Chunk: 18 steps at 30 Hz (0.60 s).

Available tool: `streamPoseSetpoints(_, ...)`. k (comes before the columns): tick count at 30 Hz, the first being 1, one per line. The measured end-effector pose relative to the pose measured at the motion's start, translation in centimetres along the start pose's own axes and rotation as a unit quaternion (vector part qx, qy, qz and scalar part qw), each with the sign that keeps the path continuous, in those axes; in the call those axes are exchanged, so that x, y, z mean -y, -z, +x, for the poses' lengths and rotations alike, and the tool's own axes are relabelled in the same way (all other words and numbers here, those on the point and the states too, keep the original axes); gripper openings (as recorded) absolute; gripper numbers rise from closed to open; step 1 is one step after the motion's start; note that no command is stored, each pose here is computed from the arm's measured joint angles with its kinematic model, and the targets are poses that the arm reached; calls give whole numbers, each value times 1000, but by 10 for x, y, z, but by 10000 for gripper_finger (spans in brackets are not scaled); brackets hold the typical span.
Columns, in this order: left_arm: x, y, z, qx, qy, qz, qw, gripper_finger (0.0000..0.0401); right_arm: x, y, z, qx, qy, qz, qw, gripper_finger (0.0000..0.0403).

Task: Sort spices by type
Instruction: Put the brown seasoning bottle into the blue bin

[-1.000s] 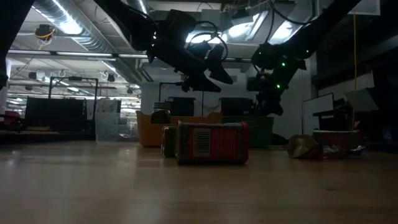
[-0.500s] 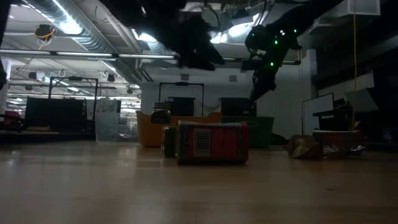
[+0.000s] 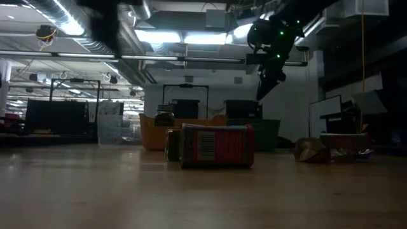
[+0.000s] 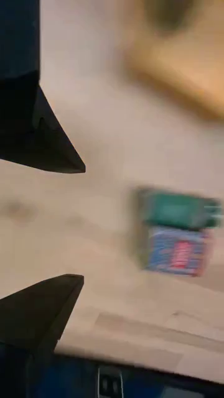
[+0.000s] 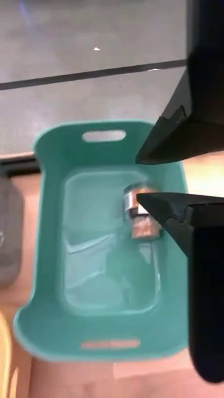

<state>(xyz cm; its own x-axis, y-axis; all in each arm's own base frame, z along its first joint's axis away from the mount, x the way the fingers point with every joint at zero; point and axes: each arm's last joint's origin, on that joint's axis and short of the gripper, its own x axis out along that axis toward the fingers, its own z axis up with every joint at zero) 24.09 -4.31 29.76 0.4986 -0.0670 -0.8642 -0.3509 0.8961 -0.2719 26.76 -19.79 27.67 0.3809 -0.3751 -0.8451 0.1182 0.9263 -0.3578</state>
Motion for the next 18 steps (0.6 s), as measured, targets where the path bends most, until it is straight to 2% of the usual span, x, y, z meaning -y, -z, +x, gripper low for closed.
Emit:
streamPoseSetpoints(2, 13, 14, -1, -25, 3, -68, 997, 263, -5, -4, -1, 2, -1, -8, 1000, 83)
streamPoseSetpoints(4, 25, 28, 0, -43, 8, -109, 993, 263, -10, -7, -1, 2, -1, -16, 1000, 83)
streamPoseSetpoints(8, 45, 58, 6, -75, 14, -153, 985, 263, -19, -11, -2, -1, -3, -30, 1000, 83)
streamPoseSetpoints(12, 57, 83, 19, -109, -12, -196, 974, 263, -27, -12, -3, -14, -17, -42, 999, 83)
streamPoseSetpoints(18, 69, 104, 35, -134, -45, -224, 964, 263, -31, -11, -4, -26, -27, -48, 998, 83)
